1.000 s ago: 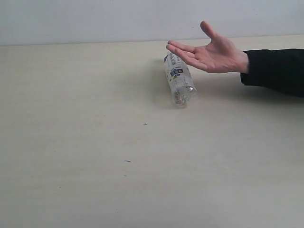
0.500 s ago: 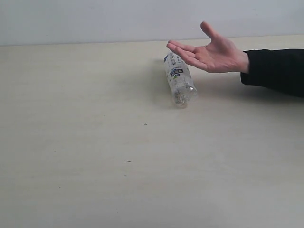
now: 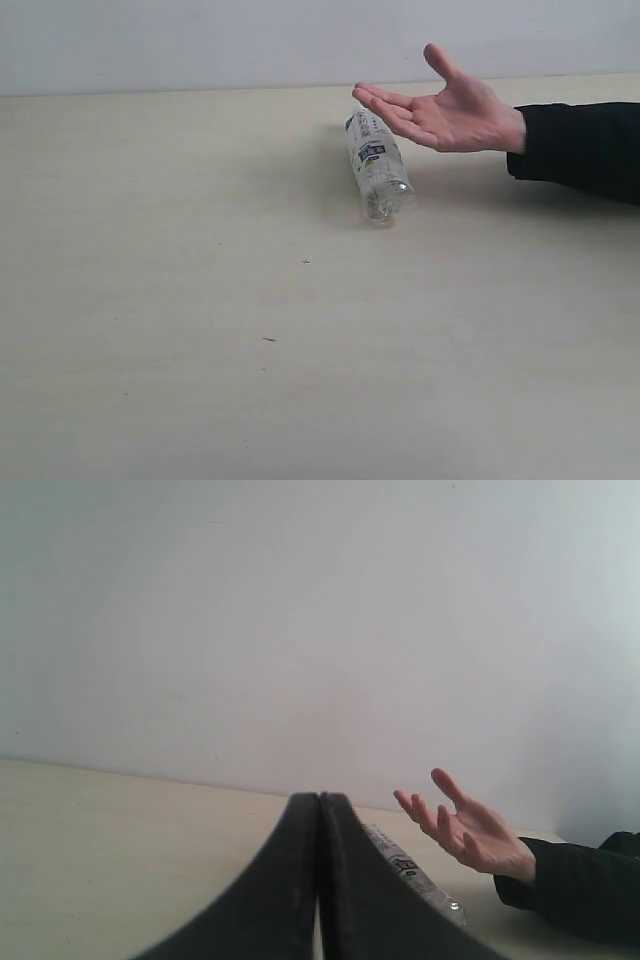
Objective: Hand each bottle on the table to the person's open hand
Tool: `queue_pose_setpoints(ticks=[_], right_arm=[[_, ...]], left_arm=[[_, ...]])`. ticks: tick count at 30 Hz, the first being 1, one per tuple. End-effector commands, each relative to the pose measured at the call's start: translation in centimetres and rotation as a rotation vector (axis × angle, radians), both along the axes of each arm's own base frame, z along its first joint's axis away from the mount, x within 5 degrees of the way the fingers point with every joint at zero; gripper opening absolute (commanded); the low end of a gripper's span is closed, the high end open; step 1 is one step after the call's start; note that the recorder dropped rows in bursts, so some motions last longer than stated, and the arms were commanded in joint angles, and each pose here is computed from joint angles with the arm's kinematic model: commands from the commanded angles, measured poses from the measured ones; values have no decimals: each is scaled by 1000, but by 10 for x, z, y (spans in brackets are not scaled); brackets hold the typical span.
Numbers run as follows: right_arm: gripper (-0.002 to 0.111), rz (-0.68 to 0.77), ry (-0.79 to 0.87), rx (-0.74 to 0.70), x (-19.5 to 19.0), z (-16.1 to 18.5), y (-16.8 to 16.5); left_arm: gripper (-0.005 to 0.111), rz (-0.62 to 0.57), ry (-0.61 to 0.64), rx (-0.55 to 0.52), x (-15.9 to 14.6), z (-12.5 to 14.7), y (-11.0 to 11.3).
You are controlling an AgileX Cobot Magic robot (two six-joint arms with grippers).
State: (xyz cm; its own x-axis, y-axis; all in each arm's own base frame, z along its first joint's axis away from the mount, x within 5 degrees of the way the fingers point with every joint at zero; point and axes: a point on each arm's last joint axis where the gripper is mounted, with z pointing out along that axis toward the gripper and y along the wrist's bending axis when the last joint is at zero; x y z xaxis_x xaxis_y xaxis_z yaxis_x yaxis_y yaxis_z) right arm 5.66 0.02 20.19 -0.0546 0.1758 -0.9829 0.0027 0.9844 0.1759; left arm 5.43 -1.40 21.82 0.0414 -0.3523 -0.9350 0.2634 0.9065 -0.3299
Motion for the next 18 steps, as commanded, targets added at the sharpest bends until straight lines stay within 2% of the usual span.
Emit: queue_pose_setpoints(ticks=[1,5,6,7,8,9,18], right_arm=[[0,1,-78,-149,0,5,0],[0,3,-136,-149,0,11,0],[0,8,-219,-51,-1,18,1],[0,17,-277,138,-2,24,0],[0,26,-313,266,-3,27,0],[0,29,-330,316,-4,28,-1],[0,41,-405,368,-6,35,-1]], left_arm=[[0,2,-1,-5,0,-1,0],[0,2,-1,-5,0,-1,0],[0,2,-1,-5,0,-1,0],[0,2,-1,-5,0,-1,0],[0,2,-1,-5,0,-1,0],[0,2,-1,-5,0,-1,0],[0,3,0,-4,0,-1,0]])
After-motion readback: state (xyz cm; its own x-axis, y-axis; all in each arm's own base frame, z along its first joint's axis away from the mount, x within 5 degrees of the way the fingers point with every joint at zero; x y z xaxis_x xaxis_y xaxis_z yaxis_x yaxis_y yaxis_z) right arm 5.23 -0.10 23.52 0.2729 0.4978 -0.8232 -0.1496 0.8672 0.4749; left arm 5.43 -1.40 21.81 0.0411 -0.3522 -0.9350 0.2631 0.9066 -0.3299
